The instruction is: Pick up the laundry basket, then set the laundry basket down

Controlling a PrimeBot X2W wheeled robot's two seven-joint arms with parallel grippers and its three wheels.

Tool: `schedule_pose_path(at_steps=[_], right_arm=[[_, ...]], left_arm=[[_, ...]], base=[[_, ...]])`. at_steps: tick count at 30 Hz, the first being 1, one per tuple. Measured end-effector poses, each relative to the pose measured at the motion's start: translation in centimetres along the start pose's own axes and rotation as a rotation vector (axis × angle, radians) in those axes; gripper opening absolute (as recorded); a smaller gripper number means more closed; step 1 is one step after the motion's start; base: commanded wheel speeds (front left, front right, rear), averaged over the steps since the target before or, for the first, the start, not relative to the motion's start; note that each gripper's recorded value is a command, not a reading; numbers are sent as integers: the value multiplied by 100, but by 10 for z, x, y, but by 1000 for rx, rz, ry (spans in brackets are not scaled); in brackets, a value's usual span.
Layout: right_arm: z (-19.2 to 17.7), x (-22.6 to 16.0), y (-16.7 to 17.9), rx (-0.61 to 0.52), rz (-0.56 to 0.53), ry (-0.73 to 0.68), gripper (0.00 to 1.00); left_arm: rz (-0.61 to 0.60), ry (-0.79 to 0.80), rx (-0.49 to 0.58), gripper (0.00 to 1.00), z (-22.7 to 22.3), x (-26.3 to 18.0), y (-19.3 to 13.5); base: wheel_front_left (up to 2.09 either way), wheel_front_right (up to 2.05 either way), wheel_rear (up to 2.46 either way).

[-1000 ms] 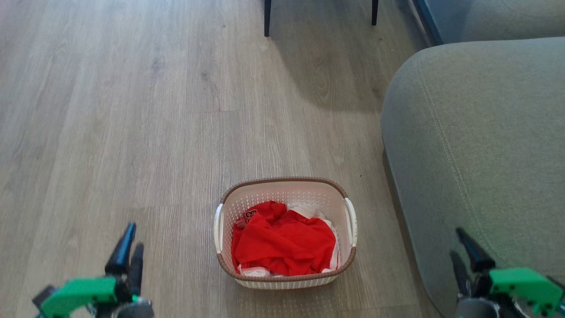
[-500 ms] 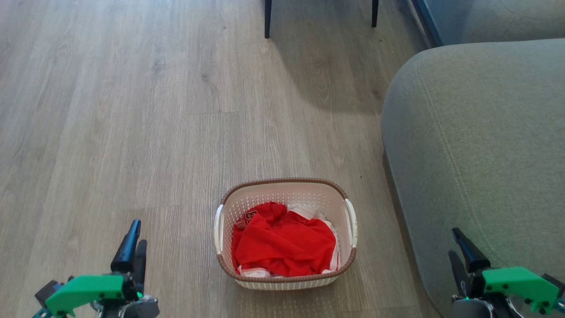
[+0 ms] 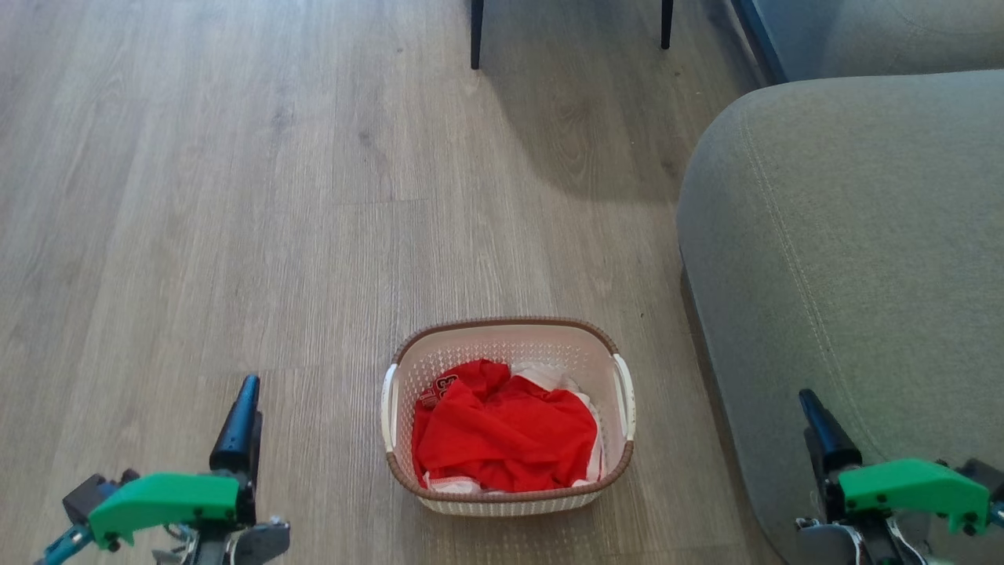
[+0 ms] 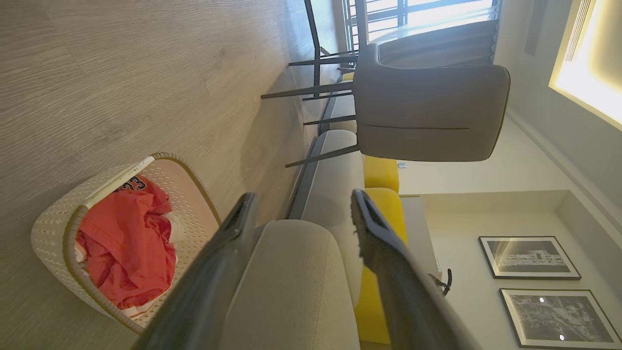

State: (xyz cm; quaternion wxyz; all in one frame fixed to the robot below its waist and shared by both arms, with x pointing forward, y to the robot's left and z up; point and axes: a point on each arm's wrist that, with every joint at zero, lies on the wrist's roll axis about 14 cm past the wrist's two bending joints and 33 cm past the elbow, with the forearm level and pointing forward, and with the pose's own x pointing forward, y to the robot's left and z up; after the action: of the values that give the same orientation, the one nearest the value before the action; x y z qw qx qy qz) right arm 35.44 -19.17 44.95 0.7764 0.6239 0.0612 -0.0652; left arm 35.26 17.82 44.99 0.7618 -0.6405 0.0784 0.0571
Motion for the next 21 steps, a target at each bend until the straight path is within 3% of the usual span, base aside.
schedule_pose_path(at_steps=[8,21], right_arm=[[-1,1,11,-105,34,0,100],[-6,2,26,-293,82,-6,100]], left_arm=[[-13,-7,103,100,-1,1,-7],[-45,-12,356,100,-6,1,-20]], base=[[0,0,0],[0,0,0]])
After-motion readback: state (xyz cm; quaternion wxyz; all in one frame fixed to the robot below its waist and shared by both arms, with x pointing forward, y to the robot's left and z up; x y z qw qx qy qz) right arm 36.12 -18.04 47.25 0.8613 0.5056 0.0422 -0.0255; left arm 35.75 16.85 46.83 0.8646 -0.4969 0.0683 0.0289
